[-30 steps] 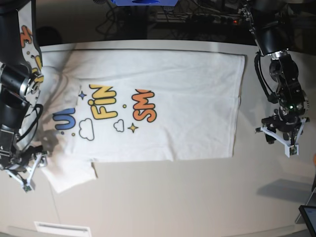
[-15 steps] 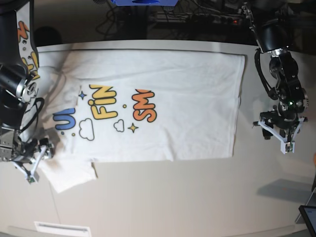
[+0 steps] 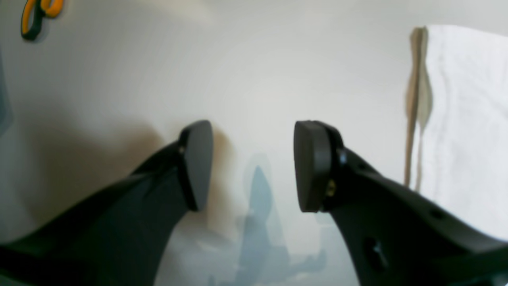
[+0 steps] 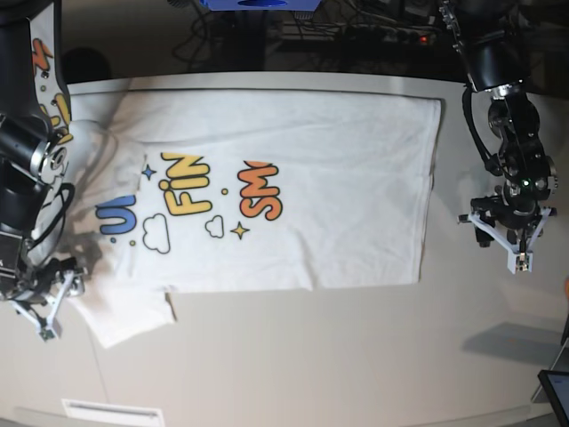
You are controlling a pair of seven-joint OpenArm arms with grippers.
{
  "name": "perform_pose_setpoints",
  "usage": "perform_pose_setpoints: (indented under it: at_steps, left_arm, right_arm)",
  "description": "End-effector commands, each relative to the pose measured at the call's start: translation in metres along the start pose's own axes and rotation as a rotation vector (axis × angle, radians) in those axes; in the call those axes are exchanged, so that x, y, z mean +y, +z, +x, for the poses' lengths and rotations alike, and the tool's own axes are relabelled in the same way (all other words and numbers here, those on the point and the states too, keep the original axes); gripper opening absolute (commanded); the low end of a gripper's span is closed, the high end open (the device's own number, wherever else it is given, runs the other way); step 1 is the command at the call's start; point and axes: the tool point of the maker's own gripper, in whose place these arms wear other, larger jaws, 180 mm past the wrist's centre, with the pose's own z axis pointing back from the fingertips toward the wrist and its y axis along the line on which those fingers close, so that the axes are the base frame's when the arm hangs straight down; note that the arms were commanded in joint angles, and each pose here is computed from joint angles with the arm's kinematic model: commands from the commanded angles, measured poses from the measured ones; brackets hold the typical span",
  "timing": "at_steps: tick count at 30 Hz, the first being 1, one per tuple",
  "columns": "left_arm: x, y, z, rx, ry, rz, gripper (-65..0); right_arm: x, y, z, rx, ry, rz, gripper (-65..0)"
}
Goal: Fold the T-shirt properly
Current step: 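Grasp the hem corner by the sleeve with the right gripper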
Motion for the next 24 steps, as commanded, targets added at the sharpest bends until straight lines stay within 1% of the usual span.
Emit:
perform_pose_setpoints:
  at_steps: [1,6,10,19,21,24]
  left_arm:
    - [0.008,0.004,0.020,-0.057,-0.002,0.020,-32.6]
    - [0.010,0.005,0.020,-0.058,0.002,0.023,-32.6]
    - [0.009,0.004,0.019,-0.054,-0.001,0.021,-32.6]
    - [0.008,0.004,0.016,-0.048,0.004,0.019,-32.6]
    - [0.009,0.005,0.010,-0.037,-0.002,0.022,-32.6]
    - [0.010,0.005,0.009,-0.033,-0.002,0.023,-32.6]
  right_arm:
    - [-0.026,0.015,0.021,-0.053,0.000,-0.051,-18.1]
    - [-0.036,0.015,0.012,-0.047,-0.027,-0.045,-18.1]
    - [-0.035,0.009,-0.003,-0.041,-0.057,-0.012,-18.1]
    - [-0.026,0.004,0.000,-0.059,-0.070,0.017,-18.1]
    - [-0.025,0.003,0.000,-0.058,-0.070,0.020,-18.1]
    - [-0.023,0.002,0.003,-0.078,-0.072,0.024,-18.1]
